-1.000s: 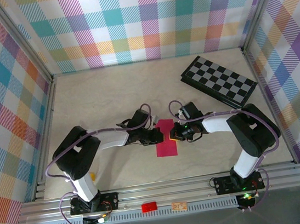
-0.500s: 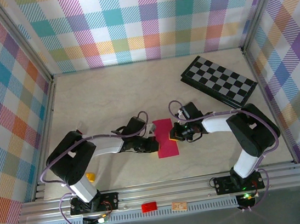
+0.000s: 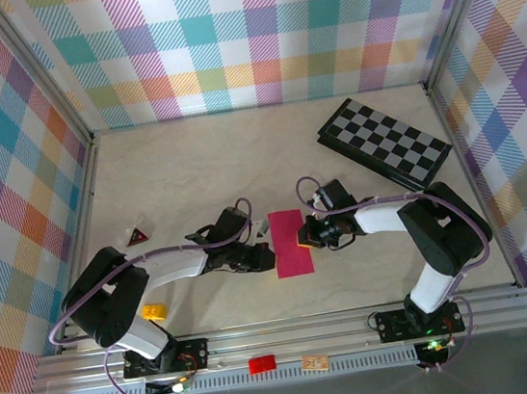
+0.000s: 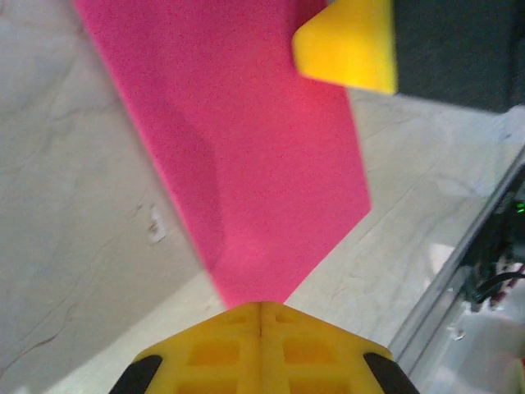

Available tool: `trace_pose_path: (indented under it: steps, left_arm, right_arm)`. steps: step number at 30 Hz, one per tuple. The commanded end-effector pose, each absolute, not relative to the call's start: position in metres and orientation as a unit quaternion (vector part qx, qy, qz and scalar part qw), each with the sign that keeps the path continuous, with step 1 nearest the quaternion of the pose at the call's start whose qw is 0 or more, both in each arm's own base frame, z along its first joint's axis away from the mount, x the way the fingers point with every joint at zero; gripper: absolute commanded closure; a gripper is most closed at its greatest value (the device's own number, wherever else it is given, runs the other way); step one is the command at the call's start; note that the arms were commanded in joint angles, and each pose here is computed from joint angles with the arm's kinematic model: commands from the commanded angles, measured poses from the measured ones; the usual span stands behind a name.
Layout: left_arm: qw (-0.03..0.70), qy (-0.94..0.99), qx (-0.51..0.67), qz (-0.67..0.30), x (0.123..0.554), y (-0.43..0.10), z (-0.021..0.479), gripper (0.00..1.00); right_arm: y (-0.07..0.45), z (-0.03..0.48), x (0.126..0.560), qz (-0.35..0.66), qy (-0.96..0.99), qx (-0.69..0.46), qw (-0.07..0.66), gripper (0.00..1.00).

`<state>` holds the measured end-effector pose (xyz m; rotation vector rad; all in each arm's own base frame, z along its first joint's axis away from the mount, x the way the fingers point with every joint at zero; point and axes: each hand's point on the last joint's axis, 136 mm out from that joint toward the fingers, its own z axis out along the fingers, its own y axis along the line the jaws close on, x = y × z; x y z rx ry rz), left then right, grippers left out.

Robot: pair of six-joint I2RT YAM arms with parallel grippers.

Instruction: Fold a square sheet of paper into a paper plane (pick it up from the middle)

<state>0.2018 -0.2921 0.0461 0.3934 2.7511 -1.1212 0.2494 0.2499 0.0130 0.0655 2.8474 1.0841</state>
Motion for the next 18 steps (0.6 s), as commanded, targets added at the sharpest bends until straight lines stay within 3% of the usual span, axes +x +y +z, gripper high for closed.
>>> trace_pose_path:
  steps: [1, 7, 12, 18]
  left_arm:
    - [0.074, 0.895, 0.124, -0.422, 0.214, -0.319, 0.065, 0.95]
    - [0.033, 0.904, 0.147, -0.400, 0.197, -0.324, 0.039, 0.95]
    - [-0.008, 0.920, 0.169, -0.353, 0.167, -0.295, 0.012, 0.94]
    - [-0.004, 0.934, 0.203, -0.293, 0.146, -0.270, 0.004, 0.94]
  right_arm:
    - [0.215, -0.026, 0.227, 0.268, 0.961, 0.063, 0.007, 1.00]
    - [0.213, -0.025, 0.226, 0.264, 0.962, 0.064, 0.006, 1.00]
    - [0.214, -0.025, 0.227, 0.265, 0.962, 0.061, 0.008, 1.00]
    - [0.215, -0.024, 0.228, 0.264, 0.963, 0.058, 0.008, 1.00]
